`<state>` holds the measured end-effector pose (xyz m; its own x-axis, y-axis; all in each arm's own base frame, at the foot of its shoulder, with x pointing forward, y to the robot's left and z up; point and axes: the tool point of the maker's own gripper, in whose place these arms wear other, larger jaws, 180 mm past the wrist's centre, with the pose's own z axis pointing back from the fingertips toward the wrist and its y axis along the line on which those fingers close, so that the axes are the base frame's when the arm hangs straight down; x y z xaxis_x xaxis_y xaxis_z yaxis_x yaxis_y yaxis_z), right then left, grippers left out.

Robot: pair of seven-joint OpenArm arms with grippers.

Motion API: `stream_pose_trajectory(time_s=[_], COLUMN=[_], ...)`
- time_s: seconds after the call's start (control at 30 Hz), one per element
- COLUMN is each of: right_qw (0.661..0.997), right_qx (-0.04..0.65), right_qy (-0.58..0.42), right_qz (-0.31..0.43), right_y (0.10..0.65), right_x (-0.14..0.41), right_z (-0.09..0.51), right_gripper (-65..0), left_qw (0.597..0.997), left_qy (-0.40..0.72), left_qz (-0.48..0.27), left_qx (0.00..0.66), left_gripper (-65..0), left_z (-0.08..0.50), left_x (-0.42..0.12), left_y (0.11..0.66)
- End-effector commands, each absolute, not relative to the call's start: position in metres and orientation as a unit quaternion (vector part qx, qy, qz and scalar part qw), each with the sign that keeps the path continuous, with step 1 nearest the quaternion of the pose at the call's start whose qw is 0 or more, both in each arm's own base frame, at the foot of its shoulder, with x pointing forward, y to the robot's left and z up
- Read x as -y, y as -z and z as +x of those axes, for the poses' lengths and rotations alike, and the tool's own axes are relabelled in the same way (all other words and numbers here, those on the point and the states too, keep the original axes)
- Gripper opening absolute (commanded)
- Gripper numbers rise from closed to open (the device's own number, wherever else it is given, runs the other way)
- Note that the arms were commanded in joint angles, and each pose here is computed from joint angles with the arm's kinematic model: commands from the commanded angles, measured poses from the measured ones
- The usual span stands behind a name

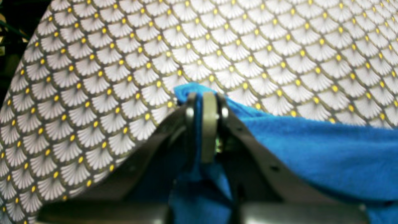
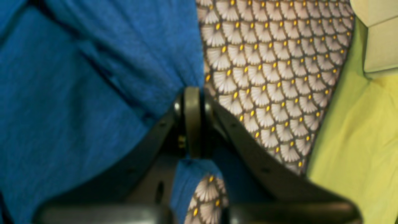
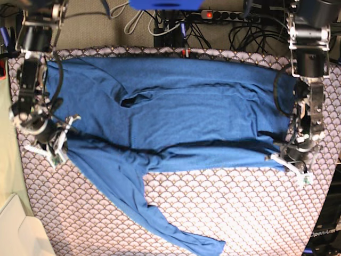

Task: Fold the T-shirt properly
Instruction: 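Fold the held hem over the body onto the collar edge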

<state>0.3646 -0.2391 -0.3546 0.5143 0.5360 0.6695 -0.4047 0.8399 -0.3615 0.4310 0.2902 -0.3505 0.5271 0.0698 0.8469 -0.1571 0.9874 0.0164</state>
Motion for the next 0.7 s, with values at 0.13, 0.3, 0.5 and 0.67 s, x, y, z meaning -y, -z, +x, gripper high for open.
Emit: stream_pose_trajectory(time_s=[0.13, 0.3, 0.5, 0.67], right_qw=[0.852, 0.856, 0.868, 0.873], right_qx=[0.44, 0.444, 0.427, 0.425], right_qy=[-0.264, -0.233, -0.217, -0.215], right_qz=[-0.107, -0.127, -0.134, -0.105], right_y=[0.329, 0.321, 0.332, 0.342], right_x=[0.253, 0.279, 0.294, 0.285], right_z=[0.357, 0.349, 0.331, 0.313], right_gripper=[-65.0, -65.0, -65.0, -65.0], left_qw=[0.863, 0.863, 0.864, 0.868], left_qy=[-0.051, -0.037, -0.057, -0.068], left_qz=[0.049, 0.046, 0.053, 0.06], left_qx=[0.5, 0.502, 0.498, 0.489], left_gripper=[-64.6, -64.6, -64.6, -64.6], left_z=[0.43, 0.42, 0.401, 0.384], left_x=[-0.289, -0.281, -0.295, -0.304], left_y=[0.33, 0.326, 0.321, 0.316])
